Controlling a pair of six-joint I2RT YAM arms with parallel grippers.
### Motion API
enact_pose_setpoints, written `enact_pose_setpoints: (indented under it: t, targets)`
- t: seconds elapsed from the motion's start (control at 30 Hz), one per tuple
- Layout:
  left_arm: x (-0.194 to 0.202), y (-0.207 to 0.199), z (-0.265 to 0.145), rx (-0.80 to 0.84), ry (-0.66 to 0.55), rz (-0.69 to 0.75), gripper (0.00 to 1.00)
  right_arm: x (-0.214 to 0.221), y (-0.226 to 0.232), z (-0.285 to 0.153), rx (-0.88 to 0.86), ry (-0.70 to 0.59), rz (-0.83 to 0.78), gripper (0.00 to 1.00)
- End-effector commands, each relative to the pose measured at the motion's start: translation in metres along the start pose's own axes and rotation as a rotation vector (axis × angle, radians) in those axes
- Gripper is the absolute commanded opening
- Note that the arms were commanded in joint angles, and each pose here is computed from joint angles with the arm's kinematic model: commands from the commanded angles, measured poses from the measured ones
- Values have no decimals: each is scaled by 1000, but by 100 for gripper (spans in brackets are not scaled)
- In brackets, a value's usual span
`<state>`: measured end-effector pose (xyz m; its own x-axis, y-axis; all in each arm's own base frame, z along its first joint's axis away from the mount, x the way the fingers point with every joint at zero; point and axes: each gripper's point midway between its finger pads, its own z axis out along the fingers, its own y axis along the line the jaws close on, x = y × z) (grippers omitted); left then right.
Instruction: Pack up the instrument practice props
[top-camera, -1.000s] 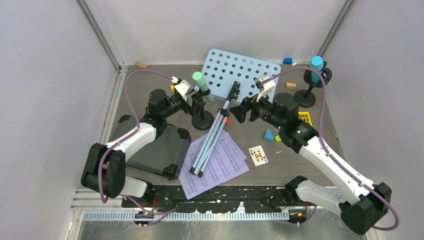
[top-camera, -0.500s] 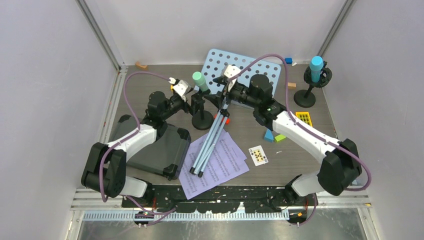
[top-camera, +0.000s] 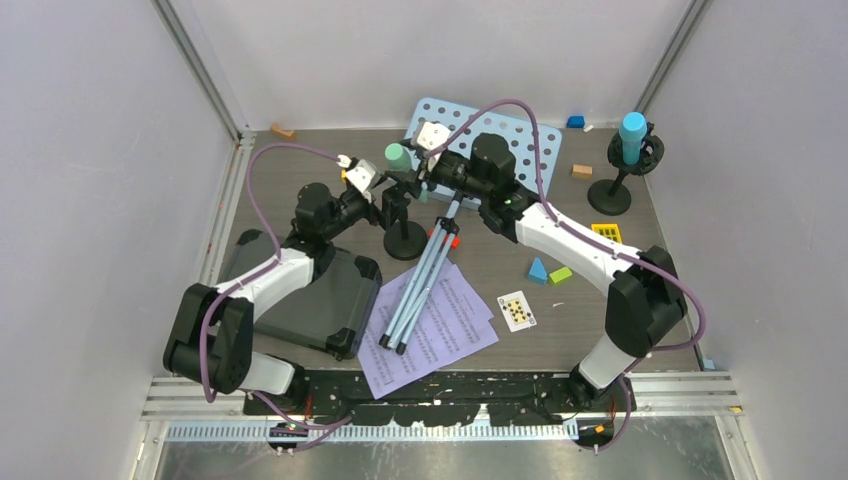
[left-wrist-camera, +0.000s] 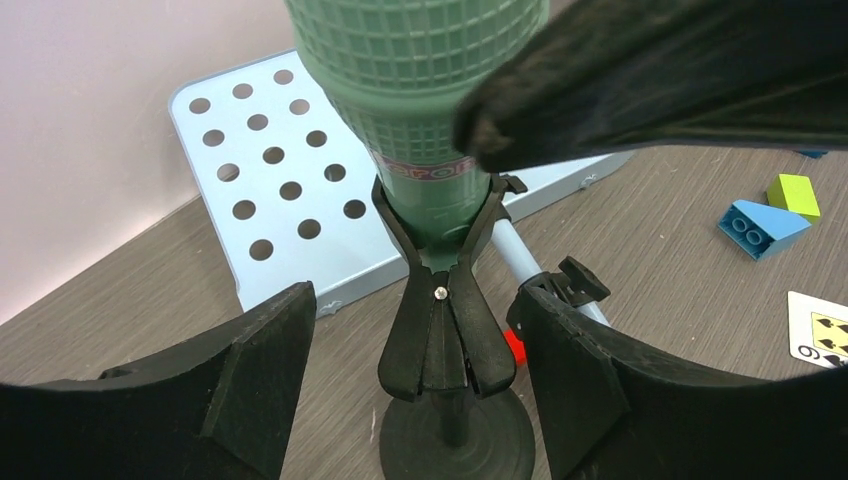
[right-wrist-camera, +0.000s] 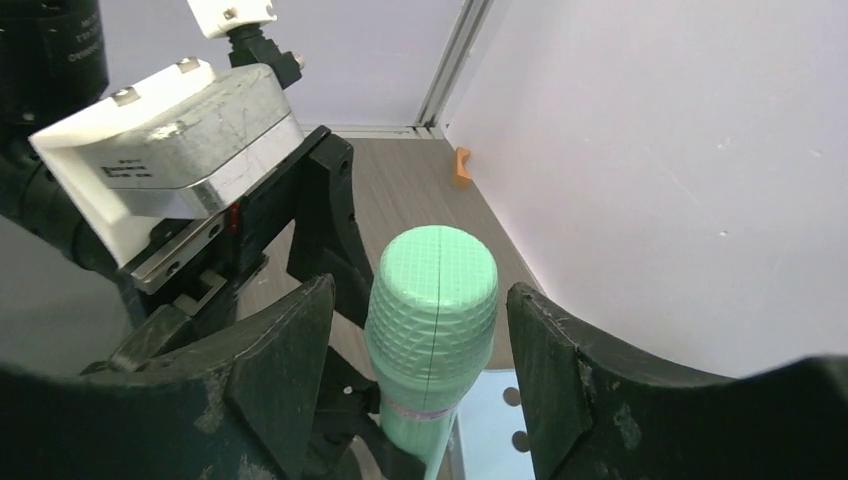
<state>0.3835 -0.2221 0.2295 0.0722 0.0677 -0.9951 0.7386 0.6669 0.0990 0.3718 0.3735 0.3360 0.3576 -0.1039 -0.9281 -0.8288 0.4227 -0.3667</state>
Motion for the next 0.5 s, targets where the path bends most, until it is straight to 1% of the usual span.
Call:
enact_pose_setpoints:
  t: [0.0, 0.13, 0.2, 0.23, 0.27, 0.3, 0.33, 0.37, 0.4, 0.43, 0.47]
  targets:
    - [-12, 2, 2, -4, -51, 23, 76, -23, -16, 11, 28, -51, -125, 69]
    - [-11, 2, 2, -5, -48, 23, 76, -13, -14, 14, 17, -27, -146, 68]
    - [-11, 3, 2, -8, -48, 23, 75, -11, -14, 15, 14, -26, -140, 59]
    - [-11, 3, 3, -8, -48, 22, 75, -11, -14, 15, 16, -31, -140, 52]
    - [-11, 3, 3, -6, -48, 21, 74, -10, -13, 16, 16, -32, -134, 49]
    - [-10, 3, 3, -5, -47, 19, 74, -12, -14, 16, 20, -38, -132, 41]
    - [-11, 3, 3, -5, -48, 20, 74, -12, -14, 16, 21, -39, -129, 36]
    - [-10, 3, 3, -6, -47, 18, 74, -13, -15, 16, 25, -46, -126, 27]
    - [-10, 3, 4, -7, -46, 17, 73, -13, -15, 16, 27, -48, -125, 21]
    - [-11, 4, 4, -11, -47, 17, 73, -15, -15, 16, 27, -51, -125, 8]
    - [-11, 6, 5, -17, -47, 15, 71, -14, -15, 16, 29, -52, -123, 2]
